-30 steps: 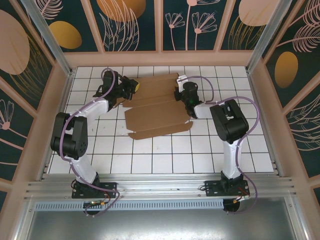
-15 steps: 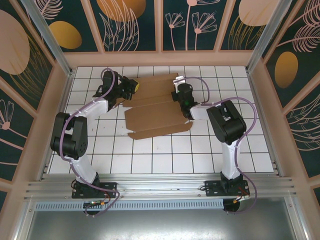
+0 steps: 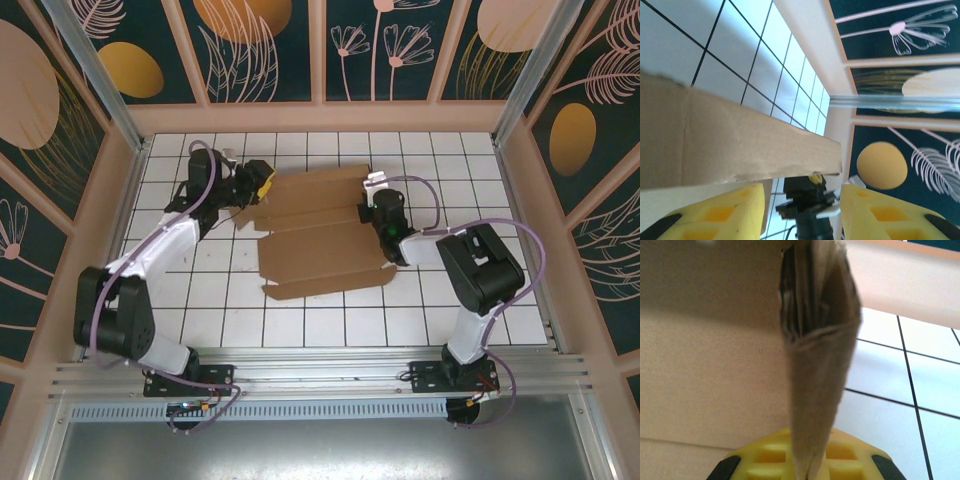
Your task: Fold the paper box
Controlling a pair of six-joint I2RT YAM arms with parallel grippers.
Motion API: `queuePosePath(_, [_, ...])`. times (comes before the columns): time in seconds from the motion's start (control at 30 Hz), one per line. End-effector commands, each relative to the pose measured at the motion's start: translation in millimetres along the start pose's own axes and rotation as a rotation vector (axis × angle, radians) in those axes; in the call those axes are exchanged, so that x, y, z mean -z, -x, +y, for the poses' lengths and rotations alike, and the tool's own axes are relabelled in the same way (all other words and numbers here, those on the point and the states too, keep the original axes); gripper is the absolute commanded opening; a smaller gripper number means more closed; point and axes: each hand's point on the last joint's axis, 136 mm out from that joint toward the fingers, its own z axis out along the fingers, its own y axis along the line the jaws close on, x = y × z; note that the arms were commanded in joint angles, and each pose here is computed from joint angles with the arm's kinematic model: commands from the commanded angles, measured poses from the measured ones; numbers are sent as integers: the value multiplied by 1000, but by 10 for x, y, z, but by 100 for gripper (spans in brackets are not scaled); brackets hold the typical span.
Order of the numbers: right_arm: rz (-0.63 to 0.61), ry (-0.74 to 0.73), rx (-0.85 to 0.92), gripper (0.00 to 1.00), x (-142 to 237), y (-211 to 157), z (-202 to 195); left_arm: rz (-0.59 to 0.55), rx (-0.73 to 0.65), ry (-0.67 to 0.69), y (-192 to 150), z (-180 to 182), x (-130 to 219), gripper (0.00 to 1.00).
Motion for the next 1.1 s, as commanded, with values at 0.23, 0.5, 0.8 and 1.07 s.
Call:
queuePosePath(0.23, [-123, -55, -126, 0, 469, -39, -80, 9, -287, 63, -410, 19, 747, 45])
queuePosePath(0.5, [-134, -80, -116, 0, 647, -261, -34, -29, -402, 181, -130, 49, 587, 44])
queuePosePath(0.8, [-131, -62, -122, 0, 700, -318, 19, 25, -404, 249, -97, 341, 337, 41])
queuePosePath(1.07, [-113, -54, -118, 0, 662, -381, 49, 67, -364, 255, -194, 437, 331, 41])
